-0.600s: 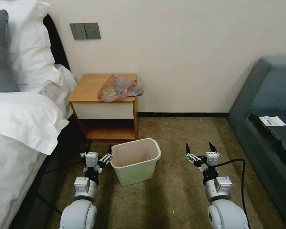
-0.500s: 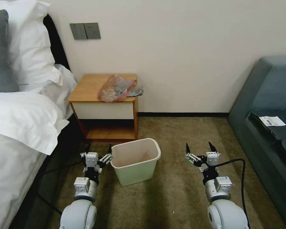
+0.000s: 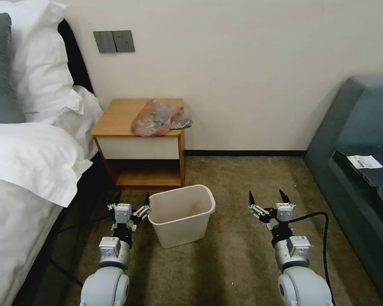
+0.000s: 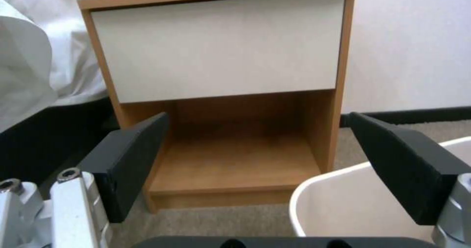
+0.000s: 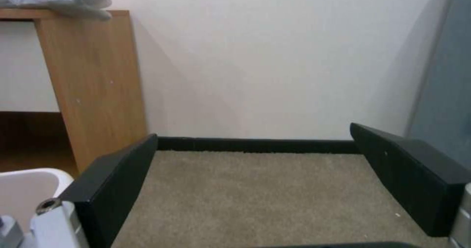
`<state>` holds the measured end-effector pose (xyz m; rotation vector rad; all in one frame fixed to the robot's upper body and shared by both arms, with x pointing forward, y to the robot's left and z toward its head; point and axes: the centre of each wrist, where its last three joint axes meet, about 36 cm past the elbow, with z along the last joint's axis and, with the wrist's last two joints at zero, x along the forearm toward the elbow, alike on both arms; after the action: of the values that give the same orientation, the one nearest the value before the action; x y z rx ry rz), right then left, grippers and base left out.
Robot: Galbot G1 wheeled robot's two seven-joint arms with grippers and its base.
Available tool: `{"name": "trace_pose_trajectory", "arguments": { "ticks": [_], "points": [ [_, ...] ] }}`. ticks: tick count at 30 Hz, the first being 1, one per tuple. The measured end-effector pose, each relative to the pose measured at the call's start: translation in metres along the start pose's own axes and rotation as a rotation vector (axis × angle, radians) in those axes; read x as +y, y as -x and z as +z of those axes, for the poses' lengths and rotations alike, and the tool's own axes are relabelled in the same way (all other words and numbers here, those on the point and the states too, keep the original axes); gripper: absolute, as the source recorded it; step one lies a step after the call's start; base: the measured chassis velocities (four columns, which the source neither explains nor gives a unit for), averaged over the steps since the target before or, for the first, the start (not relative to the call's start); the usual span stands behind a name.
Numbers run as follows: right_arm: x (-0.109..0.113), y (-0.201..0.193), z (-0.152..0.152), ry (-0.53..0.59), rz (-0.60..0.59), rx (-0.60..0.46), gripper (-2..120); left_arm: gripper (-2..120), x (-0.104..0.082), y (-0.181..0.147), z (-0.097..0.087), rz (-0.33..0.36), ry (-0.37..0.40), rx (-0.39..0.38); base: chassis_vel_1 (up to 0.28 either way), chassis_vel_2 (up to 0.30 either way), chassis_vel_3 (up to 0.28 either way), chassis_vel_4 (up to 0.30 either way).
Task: Pick up the garbage bag from the table and place it over the trash can.
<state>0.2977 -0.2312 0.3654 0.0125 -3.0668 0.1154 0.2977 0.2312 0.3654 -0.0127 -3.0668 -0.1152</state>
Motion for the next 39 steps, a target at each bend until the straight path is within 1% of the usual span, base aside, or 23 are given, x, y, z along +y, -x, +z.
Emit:
{"name": "trace_pose_trajectory", "arguments": {
  "ticks": [19,20,21,23,24,25,27,28,29,30,31,33,34,37,38,39],
  "points": [
    [0.0,0.001,0.0,0.0,0.0,-0.005,100,92,0.0,0.002,0.001,0.004,0.001,-0.004,0.0,0.0,0.0,0.0],
    [-0.001,0.002,0.002,-0.002,0.002,-0.022,100,94,0.001,0.007,0.002,0.012,-0.005,-0.029,0.0,0.0,0.0,0.0],
    [-0.001,0.002,0.002,-0.002,0.002,-0.022,100,94,0.001,0.007,0.002,0.012,-0.005,-0.029,0.0,0.0,0.0,0.0],
    [-0.002,0.008,0.004,-0.003,0.008,-0.07,100,95,0.005,0.019,0.003,0.025,-0.016,-0.085,0.0,0.0,0.0,0.0],
    [-0.004,0.014,0.007,-0.004,0.017,-0.125,100,92,0.011,0.037,0.005,0.039,-0.034,-0.158,0.0,0.0,0.0,0.0],
    [-0.004,0.014,0.007,-0.004,0.017,-0.125,100,92,0.011,0.037,0.005,0.039,-0.034,-0.158,0.0,0.0,0.0,0.0],
    [-0.006,0.021,0.011,-0.004,0.026,-0.186,100,92,0.019,0.054,0.005,0.047,-0.048,-0.224,0.0,0.0,0.0,0.0],
    [-0.006,0.021,0.011,-0.004,0.026,-0.186,100,92,0.019,0.054,0.005,0.047,-0.048,-0.224,0.0,0.0,0.0,0.0],
    [-0.006,0.022,0.01,-0.004,0.028,-0.194,100,93,0.027,0.061,0.0,0.056,-0.024,-0.246,0.0,0.0,0.0,0.0],
    [-0.006,0.023,0.012,-0.003,0.03,-0.205,100,94,0.027,0.064,0.001,0.061,-0.036,-0.263,0.0,0.0,0.0,0.0],
    [-0.006,0.023,0.012,-0.003,0.03,-0.205,100,94,0.027,0.064,0.001,0.061,-0.036,-0.263,0.0,0.0,0.0,0.0],
    [-0.007,0.032,0.015,-0.001,0.045,-0.282,100,96,0.03,0.072,0.003,0.062,-0.085,-0.323,0.0,0.0,0.0,0.0],
    [-0.007,0.032,0.015,-0.001,0.045,-0.282,100,96,0.03,0.072,0.003,0.062,-0.085,-0.323,0.0,0.0,0.0,0.0],
    [-0.008,0.043,0.019,0.007,0.064,-0.385,100,96,0.025,0.067,0.003,0.072,-0.128,-0.33,0.0,0.0,0.0,0.0],
    [-0.008,0.048,0.015,0.009,0.041,-0.43,100,97,0.023,0.064,-0.001,0.08,-0.15,-0.332,0.0,0.0,0.0,0.0],
    [-0.008,0.048,0.015,0.009,0.041,-0.43,100,97,0.023,0.064,-0.001,0.08,-0.15,-0.332,0.0,0.0,0.0,0.0]
  ]
}}
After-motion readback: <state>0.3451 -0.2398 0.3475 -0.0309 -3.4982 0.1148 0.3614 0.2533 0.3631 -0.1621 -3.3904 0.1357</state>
